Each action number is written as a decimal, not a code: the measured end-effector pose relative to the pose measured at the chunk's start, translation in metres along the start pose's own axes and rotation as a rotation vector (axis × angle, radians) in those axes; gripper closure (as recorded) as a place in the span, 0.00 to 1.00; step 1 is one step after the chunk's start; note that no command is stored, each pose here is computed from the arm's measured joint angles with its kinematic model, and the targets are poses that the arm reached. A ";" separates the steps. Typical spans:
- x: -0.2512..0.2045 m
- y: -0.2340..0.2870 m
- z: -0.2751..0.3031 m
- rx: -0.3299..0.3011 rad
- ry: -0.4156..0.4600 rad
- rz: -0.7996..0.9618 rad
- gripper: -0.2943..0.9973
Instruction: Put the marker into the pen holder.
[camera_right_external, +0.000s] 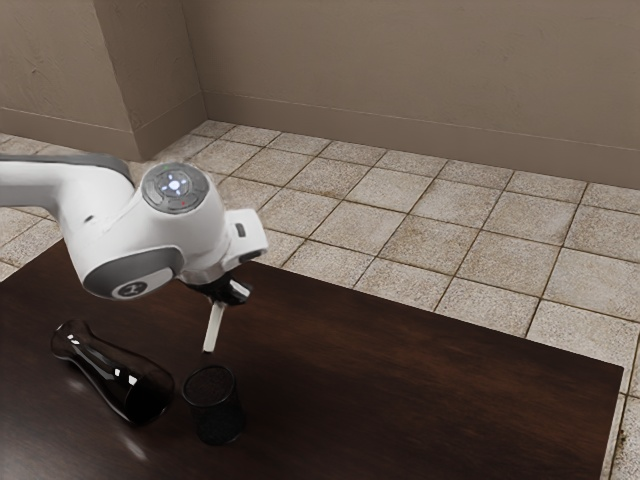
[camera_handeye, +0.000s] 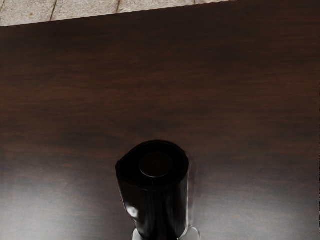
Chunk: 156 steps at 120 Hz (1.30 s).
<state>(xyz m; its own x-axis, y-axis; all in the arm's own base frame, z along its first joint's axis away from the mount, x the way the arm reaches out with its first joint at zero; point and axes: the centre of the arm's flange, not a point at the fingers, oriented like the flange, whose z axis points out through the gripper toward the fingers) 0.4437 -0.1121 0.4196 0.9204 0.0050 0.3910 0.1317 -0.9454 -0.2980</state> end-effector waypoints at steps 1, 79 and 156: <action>-0.001 0.001 -0.001 0.001 0.005 0.000 0.84; -0.074 0.022 -0.021 0.007 0.021 -0.292 0.65; 0.200 -0.225 -0.095 -0.122 -0.338 -0.669 0.25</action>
<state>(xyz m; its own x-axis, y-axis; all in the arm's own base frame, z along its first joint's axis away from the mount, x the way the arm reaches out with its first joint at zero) 0.5626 0.0702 0.6477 0.7240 0.6708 0.1607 0.6778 -0.7351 0.0147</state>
